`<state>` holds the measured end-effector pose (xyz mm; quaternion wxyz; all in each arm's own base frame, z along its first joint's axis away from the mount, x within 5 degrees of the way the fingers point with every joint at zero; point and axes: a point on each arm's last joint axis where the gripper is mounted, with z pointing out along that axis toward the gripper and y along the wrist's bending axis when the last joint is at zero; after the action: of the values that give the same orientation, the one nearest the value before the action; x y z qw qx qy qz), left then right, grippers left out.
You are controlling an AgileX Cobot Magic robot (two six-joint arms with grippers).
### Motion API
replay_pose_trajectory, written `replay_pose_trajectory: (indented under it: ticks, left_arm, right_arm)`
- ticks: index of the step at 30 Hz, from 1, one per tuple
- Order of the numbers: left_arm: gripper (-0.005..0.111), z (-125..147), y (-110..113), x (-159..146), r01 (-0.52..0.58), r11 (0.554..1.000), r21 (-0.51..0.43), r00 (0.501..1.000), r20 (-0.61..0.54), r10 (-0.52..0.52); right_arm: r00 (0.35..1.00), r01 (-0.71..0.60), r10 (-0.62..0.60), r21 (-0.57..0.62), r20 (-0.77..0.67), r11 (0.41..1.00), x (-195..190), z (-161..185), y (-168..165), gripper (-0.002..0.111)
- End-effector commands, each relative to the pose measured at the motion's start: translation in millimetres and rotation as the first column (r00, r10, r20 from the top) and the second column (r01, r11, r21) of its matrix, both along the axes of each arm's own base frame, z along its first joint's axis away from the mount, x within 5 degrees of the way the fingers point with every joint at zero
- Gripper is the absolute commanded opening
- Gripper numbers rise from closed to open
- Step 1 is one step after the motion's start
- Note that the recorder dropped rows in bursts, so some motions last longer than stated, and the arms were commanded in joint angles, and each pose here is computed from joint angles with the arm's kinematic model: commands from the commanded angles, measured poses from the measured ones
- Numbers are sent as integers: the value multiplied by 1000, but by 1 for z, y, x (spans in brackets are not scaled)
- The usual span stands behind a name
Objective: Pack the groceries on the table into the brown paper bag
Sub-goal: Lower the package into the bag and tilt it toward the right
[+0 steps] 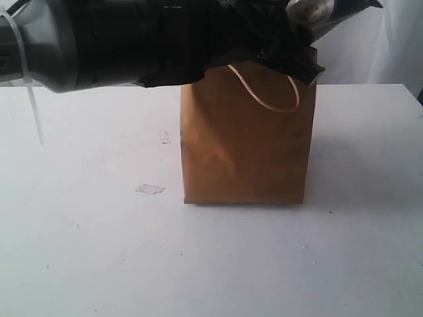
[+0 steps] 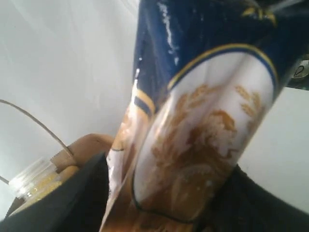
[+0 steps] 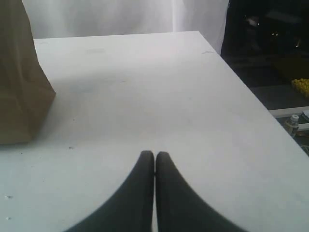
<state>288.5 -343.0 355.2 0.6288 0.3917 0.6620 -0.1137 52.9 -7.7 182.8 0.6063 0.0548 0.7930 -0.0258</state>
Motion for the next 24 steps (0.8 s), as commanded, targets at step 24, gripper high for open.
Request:
replay_pose_trajectory:
  ticks: [24]
  left_arm:
    - [57, 12, 9, -3, -33, 999, -40, 999, -12, 32]
  right_arm:
    - [1000, -2, 2, -11, 5, 1000, 0, -1, 0, 0]
